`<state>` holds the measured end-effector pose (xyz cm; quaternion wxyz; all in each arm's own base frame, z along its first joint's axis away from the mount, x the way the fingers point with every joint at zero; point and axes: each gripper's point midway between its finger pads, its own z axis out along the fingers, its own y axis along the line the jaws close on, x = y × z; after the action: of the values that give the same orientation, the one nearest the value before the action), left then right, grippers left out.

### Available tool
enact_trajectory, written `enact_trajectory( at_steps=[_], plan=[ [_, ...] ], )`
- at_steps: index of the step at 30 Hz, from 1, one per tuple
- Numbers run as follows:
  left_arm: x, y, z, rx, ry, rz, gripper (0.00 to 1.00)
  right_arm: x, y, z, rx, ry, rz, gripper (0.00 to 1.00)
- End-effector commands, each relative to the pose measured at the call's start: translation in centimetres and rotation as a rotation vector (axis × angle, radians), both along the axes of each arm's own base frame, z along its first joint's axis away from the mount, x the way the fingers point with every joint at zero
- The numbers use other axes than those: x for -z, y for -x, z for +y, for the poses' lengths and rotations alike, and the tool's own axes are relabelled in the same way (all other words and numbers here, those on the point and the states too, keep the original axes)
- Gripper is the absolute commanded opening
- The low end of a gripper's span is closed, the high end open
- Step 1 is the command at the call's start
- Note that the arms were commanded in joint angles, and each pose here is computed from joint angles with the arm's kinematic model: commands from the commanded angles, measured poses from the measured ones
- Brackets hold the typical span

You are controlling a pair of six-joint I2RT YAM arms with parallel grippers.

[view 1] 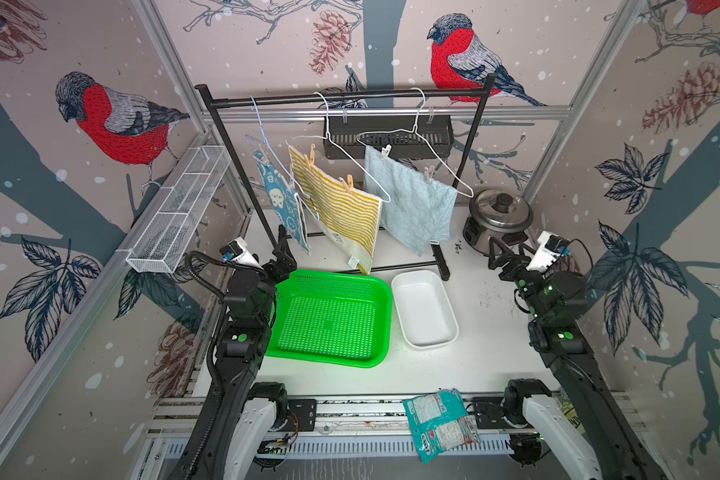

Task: Remove the clothespins securing towels to the hanger
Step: Pick up the hanger from the clothesline.

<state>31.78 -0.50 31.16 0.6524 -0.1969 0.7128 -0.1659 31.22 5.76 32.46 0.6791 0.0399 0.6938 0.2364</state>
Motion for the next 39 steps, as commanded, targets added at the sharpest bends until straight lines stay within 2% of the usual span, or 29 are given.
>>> enact_trajectory(
  at_steps=[1,4,10,13,18,22,27,32,39],
  plan=[
    [-0.5,-0.3,-2.1,0.117,0.057,0.048,0.96,-1.1,0.6,4.0,-0.18,0.03,-0.001,1.0],
    [-2.4,-0.7,-3.0,0.165,0.076,0.052,0.96,-1.2,0.8,6.8,-0.249,0.106,0.003,0.99],
    [-6.1,-0.9,-3.6,0.21,0.081,0.043,0.96,-1.1,2.0,11.6,-0.379,0.173,-0.04,1.0],
    [-9.4,-0.5,-3.1,0.227,0.101,-0.01,0.97,-0.4,2.6,14.1,-0.447,0.223,-0.048,0.99],
    [-13.1,-0.7,-1.9,0.256,0.116,-0.053,0.97,0.5,3.6,17.2,-0.515,0.287,-0.061,1.0],
    [-15.5,-1.5,-2.3,0.313,0.146,-0.076,0.97,1.0,4.4,18.8,-0.552,0.308,-0.081,0.99],
    [-18.1,-3.4,-3.0,0.447,0.287,-0.096,0.97,1.5,5.2,20.0,-0.581,0.321,-0.106,0.99],
    [-19.2,-5.3,-1.3,0.507,0.465,-0.11,0.97,1.8,5.7,20.4,-0.589,0.338,-0.122,1.0],
    [-20.6,-6.9,-0.7,0.526,0.509,-0.13,0.95,2.3,5.7,20.3,-0.57,0.345,-0.124,0.99]
  ],
)
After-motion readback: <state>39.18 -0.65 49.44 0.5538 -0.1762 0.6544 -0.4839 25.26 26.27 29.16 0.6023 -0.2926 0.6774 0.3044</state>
